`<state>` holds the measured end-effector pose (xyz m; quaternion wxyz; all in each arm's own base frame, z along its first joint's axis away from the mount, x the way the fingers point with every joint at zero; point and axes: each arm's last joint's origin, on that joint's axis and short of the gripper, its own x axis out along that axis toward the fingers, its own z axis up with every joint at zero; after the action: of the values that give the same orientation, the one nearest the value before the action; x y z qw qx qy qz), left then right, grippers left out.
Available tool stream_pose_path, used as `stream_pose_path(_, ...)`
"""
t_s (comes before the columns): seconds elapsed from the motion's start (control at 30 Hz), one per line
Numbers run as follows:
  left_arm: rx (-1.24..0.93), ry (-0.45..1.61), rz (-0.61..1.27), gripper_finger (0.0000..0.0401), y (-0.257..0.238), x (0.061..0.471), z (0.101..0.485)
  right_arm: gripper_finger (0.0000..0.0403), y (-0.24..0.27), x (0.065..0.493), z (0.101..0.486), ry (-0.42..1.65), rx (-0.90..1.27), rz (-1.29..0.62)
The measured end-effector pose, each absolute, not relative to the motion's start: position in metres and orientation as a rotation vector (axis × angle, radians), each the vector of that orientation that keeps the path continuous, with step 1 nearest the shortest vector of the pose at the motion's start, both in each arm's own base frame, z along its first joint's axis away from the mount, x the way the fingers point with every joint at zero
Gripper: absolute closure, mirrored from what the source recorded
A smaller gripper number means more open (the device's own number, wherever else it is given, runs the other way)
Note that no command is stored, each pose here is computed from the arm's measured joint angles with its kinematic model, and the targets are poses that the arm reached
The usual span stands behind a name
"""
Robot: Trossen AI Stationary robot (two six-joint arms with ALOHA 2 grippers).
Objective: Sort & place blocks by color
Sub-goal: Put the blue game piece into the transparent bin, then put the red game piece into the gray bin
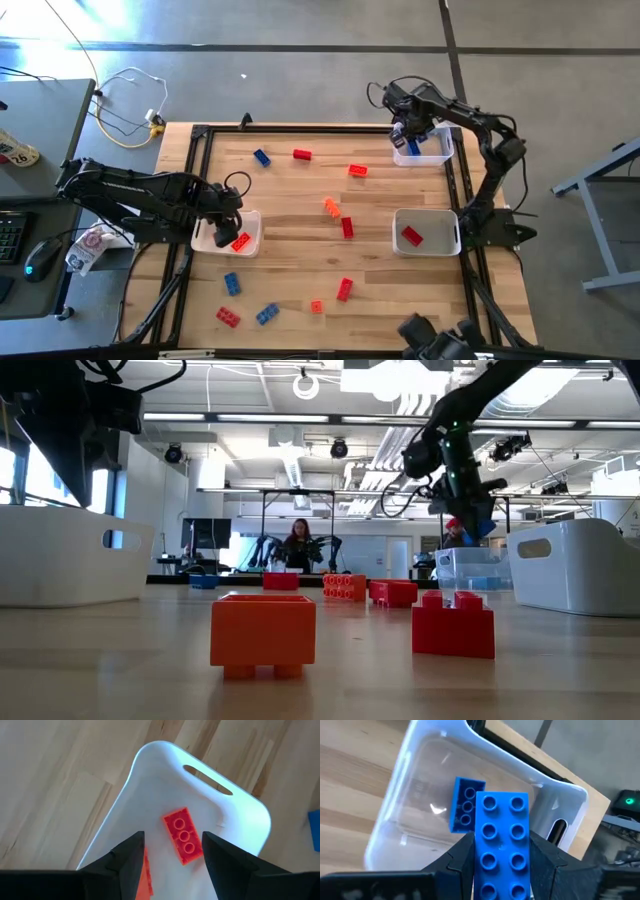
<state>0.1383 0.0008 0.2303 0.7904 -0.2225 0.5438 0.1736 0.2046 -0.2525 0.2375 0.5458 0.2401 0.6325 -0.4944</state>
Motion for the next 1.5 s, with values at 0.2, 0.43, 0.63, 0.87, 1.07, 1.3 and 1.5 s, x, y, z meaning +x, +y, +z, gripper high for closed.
stream_pose_path(0.2,-0.502,1.187,0.323,0.0217,-0.002,0.138,0.23,0.0289,-0.263,0.206,0.217,1.564,0.607,-1.108)
stream_pose_path(0.43,-0.522,1.173,0.282,0.0217,-0.015,0.14,0.231,0.0263,-0.271,0.205,0.199,1.636,0.617,-1.055)
stream_pose_path(0.63,-0.511,1.126,0.179,0.0217,-0.031,0.144,0.234,0.024,-0.276,0.208,0.196,1.617,0.568,-1.066)
stream_pose_path(0.87,-0.5,1.107,0.088,0.0217,-0.048,0.144,0.237,0.0213,-0.276,0.207,0.196,1.64,0.518,-1.056)
stream_pose_path(1.07,-0.464,1.096,0.005,0.0217,-0.061,0.142,0.238,0.0208,-0.274,0.207,0.199,1.628,0.545,-1.087)
stream_pose_path(1.3,-0.449,1.045,-0.132,0.0217,-0.078,0.142,0.243,0.0209,-0.259,0.213,0.221,1.54,0.539,-1.108)
stream_pose_path(1.5,-0.425,1.025,-0.223,0.0217,-0.092,0.14,0.245,0.0209,-0.24,0.217,0.249,1.428,0.516,-1.128)
